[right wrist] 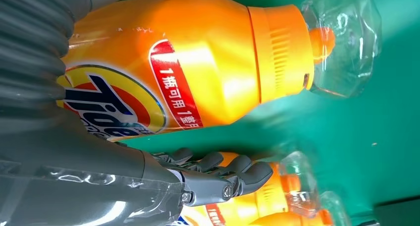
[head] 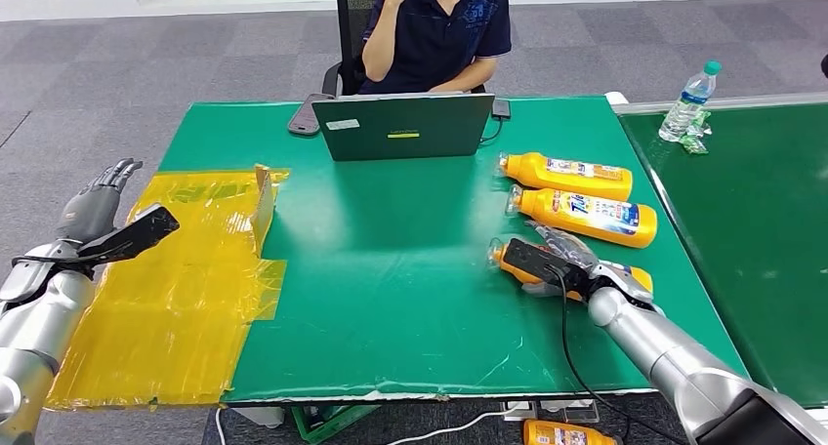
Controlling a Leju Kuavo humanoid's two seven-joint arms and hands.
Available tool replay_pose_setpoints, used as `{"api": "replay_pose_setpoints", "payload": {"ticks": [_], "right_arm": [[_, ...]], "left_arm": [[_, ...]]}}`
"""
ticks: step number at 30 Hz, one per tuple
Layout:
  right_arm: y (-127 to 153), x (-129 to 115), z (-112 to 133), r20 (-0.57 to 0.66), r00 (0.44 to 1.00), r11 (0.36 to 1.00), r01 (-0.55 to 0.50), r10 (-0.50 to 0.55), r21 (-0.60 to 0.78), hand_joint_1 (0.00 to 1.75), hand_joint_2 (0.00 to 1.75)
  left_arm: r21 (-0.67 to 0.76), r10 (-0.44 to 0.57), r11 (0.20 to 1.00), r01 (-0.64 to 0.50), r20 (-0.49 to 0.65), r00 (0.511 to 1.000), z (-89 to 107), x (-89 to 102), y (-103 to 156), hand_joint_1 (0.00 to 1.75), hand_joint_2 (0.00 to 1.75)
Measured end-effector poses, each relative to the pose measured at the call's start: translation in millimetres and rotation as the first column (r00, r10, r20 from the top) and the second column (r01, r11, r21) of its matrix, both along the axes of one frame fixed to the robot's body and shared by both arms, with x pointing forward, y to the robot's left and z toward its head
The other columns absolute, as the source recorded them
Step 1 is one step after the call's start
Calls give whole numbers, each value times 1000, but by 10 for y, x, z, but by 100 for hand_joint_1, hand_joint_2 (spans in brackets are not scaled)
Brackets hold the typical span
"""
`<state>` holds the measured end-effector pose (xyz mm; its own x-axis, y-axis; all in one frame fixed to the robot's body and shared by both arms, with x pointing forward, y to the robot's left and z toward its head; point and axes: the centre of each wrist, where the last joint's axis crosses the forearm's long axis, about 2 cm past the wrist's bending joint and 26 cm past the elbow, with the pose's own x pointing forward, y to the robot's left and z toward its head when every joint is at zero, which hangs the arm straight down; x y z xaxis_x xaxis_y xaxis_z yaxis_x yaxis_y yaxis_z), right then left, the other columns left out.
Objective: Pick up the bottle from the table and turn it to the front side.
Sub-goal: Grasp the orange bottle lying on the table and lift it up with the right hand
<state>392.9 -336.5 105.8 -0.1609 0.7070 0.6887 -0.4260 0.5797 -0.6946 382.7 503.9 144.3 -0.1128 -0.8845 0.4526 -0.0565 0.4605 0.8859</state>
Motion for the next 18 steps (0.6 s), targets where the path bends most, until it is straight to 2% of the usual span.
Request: {"api": "replay_pose_setpoints", "payload": {"ticks": [1,9,18], "right_arm": [[-27,-1,-3,-2,1000,1000,5,-5,-5,175,175],[-268,19,10,-31,999,999,38,-39,-39,175,175],[-318,21,9,-32,999,998,41,-43,-54,175,175]], "left_arm": [[0,-1,1000,1,0,1000,0,0,0,0,175],[-7,-8,1000,8,4,1000,-17,16,-53,0,175],[-18,-10,1000,10,5,1000,-28,24,-85,0,175]]}}
